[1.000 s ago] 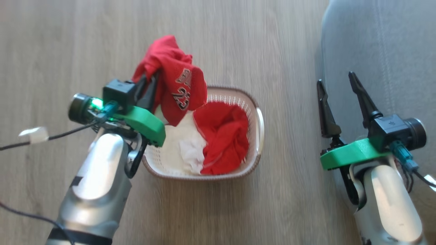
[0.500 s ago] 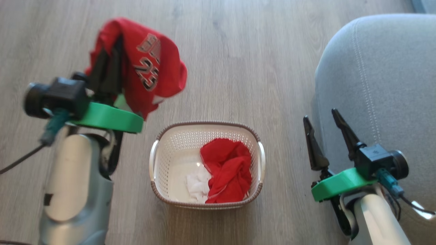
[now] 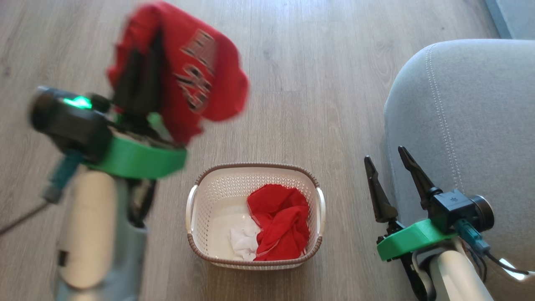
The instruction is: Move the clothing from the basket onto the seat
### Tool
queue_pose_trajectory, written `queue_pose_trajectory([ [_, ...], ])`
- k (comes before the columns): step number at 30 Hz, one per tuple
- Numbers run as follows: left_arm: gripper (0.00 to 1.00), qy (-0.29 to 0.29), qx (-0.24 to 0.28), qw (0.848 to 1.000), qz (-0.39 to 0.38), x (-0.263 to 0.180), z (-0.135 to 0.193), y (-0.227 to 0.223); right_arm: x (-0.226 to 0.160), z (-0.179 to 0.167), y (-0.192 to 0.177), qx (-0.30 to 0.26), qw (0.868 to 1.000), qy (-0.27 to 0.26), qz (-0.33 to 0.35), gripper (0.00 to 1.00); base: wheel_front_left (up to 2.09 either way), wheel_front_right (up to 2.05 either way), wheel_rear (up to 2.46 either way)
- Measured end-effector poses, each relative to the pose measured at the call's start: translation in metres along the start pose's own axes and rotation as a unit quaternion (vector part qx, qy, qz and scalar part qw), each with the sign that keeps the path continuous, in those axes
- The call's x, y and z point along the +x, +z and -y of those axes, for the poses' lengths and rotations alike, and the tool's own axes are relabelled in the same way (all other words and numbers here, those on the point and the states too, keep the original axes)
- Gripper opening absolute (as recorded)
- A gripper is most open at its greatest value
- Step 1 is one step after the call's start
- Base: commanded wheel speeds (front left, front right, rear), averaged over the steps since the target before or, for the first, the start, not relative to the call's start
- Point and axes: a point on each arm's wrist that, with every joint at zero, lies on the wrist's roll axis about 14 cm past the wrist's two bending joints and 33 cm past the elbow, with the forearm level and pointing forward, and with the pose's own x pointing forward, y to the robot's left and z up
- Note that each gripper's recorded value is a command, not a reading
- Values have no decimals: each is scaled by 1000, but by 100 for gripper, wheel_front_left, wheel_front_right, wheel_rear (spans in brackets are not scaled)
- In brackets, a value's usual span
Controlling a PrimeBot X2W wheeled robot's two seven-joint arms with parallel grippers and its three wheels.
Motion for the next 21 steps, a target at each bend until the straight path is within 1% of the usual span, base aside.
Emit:
queue_pose_trajectory([
  [5,0,-49,-37,998,-33,-14,37,-20,0,-2,-2,1,1000,2,-3,100,0,0,0],
  [10,0,-69,-68,994,-54,-23,57,-32,0,0,-5,1,1000,0,-7,100,0,0,0],
  [15,0,-64,-83,993,-57,-25,56,-34,0,1,-6,2,1000,-1,-8,100,0,0,0],
  [21,0,-63,-85,993,-54,-24,56,-33,-1,4,-6,1,1000,-6,-9,100,0,0,0],
])
